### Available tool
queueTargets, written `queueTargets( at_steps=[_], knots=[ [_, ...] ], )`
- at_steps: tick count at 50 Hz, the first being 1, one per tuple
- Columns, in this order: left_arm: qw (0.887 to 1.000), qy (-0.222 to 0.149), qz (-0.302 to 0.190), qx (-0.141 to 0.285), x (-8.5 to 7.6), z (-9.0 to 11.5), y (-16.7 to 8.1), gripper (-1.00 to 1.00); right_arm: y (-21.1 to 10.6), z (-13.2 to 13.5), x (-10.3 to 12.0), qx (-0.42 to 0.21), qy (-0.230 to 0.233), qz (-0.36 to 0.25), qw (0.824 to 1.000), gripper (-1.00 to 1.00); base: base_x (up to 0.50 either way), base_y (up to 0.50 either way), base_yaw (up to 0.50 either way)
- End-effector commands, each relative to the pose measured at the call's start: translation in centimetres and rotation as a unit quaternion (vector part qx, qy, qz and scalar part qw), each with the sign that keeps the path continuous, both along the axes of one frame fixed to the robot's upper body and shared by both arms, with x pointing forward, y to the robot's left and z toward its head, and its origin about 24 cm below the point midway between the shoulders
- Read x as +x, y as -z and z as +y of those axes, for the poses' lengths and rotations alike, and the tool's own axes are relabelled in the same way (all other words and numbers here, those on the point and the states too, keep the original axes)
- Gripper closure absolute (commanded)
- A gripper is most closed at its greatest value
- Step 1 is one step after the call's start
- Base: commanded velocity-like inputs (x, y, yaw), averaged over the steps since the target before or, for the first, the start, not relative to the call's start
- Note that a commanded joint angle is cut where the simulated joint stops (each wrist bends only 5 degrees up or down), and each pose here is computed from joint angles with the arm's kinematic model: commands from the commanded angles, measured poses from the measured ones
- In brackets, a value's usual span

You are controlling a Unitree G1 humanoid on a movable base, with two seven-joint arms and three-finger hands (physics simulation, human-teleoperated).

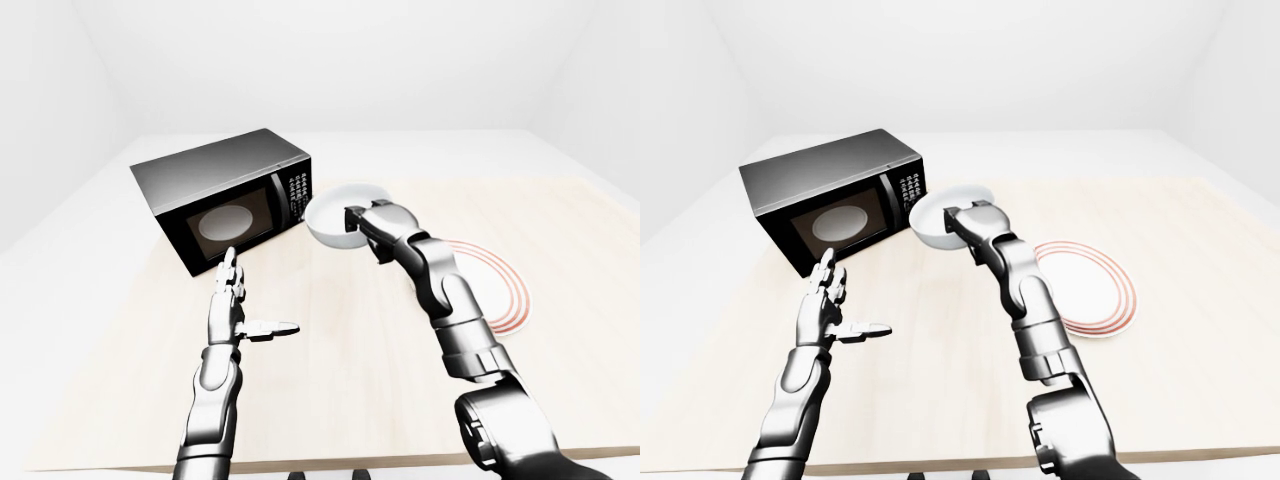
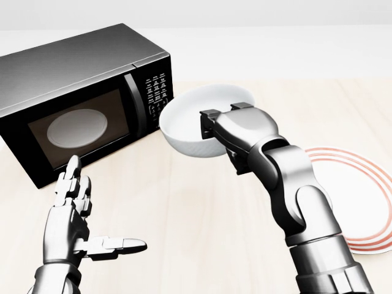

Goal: Pick up the white bowl and put it on the plate.

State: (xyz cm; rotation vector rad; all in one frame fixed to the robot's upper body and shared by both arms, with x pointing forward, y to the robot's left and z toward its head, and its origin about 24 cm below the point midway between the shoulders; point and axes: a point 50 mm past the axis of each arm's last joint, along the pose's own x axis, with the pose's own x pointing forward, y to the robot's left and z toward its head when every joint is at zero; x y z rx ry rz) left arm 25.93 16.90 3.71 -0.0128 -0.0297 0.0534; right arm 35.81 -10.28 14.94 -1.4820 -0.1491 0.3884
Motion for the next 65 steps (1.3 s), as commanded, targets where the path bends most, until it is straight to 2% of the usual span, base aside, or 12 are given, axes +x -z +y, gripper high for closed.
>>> queueTargets(
  at_steps=[1, 16, 39, 65],
  knots=[
    [1.0, 0.0, 0.001, 0.0, 0.0, 0.0, 0.1, -1.0, -0.1, -3.2, 1.1, -0.049, 0.061, -0.034, 0.996, 1.0, 0.0, 0.0, 0.0],
    [1.0, 0.0, 0.001, 0.001, 0.0, 0.0, 0.1, -1.0, 0.9, -7.1, 0.8, -0.044, 0.106, -0.025, 0.993, 1.0, 0.0, 0.0, 0.0],
    [1.0, 0.0, 0.002, 0.003, 0.0, -0.1, 0.1, -1.0, 0.2, -11.1, 0.0, -0.03, 0.15, -0.031, 0.988, 1.0, 0.0, 0.0, 0.0],
    [1.0, 0.0, 0.001, 0.002, 0.0, -0.1, 0.1, -1.0, 2.6, -15.4, -1.1, -0.021, 0.206, -0.01, 0.978, 1.0, 0.0, 0.0, 0.0]
  ],
)
